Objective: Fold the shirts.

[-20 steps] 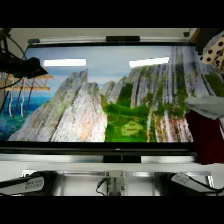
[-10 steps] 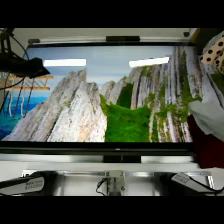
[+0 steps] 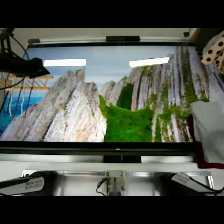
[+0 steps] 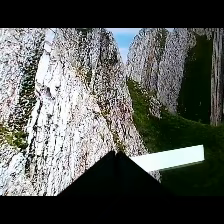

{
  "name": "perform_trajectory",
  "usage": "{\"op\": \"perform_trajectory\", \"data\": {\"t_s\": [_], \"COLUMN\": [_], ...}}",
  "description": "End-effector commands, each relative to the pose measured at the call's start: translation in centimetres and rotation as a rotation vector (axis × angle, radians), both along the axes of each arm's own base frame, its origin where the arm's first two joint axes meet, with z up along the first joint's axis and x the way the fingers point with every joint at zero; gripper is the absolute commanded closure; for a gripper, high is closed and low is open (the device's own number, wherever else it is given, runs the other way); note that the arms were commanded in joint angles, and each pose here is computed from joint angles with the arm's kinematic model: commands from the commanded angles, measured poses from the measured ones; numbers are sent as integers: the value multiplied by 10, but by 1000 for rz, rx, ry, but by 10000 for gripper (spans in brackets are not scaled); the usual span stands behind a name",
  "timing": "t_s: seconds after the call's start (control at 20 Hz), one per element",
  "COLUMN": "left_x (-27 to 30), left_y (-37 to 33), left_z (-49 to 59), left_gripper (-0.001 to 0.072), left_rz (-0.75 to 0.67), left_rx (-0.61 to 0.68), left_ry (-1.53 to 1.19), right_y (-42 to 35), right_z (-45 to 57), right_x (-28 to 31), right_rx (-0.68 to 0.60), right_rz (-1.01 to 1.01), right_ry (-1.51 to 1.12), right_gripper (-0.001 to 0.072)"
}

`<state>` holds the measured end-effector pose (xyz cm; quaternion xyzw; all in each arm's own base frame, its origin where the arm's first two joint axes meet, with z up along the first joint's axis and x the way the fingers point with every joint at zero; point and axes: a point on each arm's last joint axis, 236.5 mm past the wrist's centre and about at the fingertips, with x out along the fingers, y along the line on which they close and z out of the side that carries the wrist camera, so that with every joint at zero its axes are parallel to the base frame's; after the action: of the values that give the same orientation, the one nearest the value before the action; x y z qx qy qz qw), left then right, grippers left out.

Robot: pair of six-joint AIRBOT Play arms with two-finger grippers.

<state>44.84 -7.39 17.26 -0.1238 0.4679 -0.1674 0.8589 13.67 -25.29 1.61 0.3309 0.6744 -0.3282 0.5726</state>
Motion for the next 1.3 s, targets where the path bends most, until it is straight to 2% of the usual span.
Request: {"op": "perform_trajectory", "data": {"t_s": [0.0,0.05,0.2,0.3,0.35,0.4,0.45,0.5,0.6,0.7,0.8,1.25], "left_x": [1,2,5,2,-4,-11,-19,-31,-47,-59,-65,-54], "left_y": [1,7,43,46,38,27,21,19,12,-7,-16,-18], "left_z": [-1,-3,-3,-13,-27,-46,-62,-78,-98,-111,-123,-130], "left_gripper": [677,677,678,677,674,535,133,-9,-10,-9,-9,-11], "left_rz": [-1,2,69,59,26,3,25,27,-28,-61,-55,-44], "left_rx": [17,73,400,555,570,568,559,567,576,484,427,416], "left_ry": [-2,-5,-4,56,115,188,269,362,421,394,347,298], "right_y": [-29,-38,-21,51,101,147,189,227,264,276,277,277], "right_z": [24,49,165,201,195,176,149,115,62,32,19,18], "right_x": [34,72,211,274,294,303,302,289,251,228,221,221], "right_rx": [-125,-191,-431,-462,-415,-336,-234,-116,43,93,105,104], "right_rz": [38,90,336,545,657,737,793,864,937,935,917,918], "right_ry": [-133,-269,-698,-822,-822,-780,-709,-594,-377,-298,-278,-275], "right_gripper": [256,257,257,256,256,222,108,102,103,105,104,104]}}
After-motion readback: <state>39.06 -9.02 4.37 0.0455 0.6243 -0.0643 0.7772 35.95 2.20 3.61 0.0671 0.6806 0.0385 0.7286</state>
